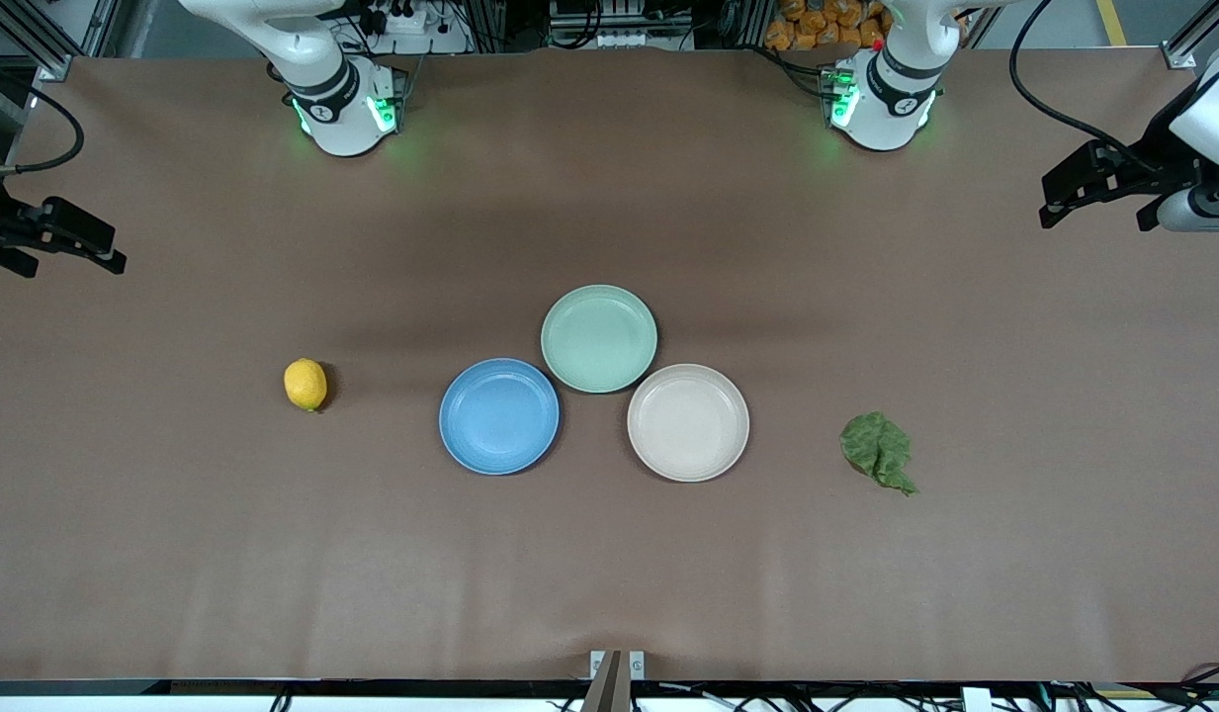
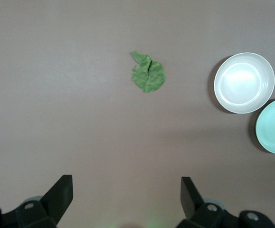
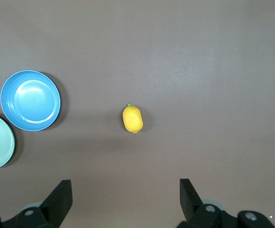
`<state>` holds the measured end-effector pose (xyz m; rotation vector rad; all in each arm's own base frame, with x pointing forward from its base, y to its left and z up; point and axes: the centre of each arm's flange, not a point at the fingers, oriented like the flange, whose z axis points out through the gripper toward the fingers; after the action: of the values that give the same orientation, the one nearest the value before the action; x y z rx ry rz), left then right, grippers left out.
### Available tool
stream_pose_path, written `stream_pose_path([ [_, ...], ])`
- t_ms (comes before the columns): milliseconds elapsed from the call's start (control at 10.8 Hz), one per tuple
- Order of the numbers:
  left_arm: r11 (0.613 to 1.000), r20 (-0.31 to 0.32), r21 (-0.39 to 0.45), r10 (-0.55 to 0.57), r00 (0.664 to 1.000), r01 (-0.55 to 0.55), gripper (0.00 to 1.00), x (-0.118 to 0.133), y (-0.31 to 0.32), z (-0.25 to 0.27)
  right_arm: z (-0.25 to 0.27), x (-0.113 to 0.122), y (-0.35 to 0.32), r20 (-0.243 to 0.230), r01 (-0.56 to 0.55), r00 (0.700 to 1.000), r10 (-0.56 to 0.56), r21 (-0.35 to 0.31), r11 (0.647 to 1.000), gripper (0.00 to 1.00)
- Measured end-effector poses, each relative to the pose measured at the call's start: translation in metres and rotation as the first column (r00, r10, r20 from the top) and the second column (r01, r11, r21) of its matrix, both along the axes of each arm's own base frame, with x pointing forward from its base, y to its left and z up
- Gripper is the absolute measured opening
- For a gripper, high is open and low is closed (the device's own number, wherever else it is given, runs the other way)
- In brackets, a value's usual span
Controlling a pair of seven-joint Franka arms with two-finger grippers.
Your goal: Pick lemon and lettuce from blue and beige plates
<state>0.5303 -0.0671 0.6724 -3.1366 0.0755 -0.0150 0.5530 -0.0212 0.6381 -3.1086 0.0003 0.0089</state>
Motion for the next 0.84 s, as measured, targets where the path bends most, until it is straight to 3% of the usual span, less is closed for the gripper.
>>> stream_pose_path([
  [835, 1.0, 0.012, 0.0, 0.021, 1.0, -0.021, 1.0, -0.008, -0.026, 0.007, 0.021, -0.001, 0.002, 0.036, 0.023, 0.999, -0.023, -0.008, 1.0, 1.0],
])
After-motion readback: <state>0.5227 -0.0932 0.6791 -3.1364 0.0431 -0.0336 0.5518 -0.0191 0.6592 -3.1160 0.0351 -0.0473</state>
